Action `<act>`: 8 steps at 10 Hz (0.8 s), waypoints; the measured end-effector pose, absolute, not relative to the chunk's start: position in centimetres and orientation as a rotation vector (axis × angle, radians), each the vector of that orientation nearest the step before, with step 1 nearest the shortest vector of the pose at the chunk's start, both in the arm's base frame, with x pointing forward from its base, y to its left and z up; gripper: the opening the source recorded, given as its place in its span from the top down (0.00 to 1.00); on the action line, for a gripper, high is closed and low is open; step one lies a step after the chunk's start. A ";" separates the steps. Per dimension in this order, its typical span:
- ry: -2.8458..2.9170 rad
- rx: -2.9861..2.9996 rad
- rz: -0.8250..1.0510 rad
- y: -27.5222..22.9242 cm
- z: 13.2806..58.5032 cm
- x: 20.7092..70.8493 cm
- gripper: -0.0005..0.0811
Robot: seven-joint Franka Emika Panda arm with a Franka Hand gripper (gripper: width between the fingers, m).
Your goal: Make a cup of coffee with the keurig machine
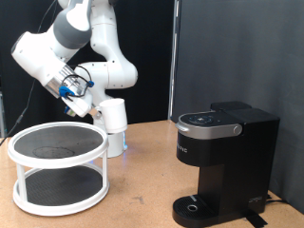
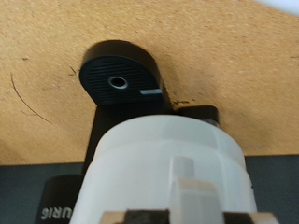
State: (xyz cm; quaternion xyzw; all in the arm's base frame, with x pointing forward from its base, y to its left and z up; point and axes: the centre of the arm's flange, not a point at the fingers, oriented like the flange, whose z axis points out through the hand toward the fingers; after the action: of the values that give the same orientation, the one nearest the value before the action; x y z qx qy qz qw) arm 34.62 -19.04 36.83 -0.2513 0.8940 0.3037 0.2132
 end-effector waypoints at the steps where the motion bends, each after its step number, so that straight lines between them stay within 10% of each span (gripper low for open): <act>1: 2.495 -0.697 0.826 -18.4 36.7 35.7 0.99; 8: 2.521 -0.748 0.780 -15.1 35.3 40.8 0.99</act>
State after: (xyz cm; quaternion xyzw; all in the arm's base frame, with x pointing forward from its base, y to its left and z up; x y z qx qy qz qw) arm 40.81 -15.11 35.26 -0.2672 0.9009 0.2789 0.1982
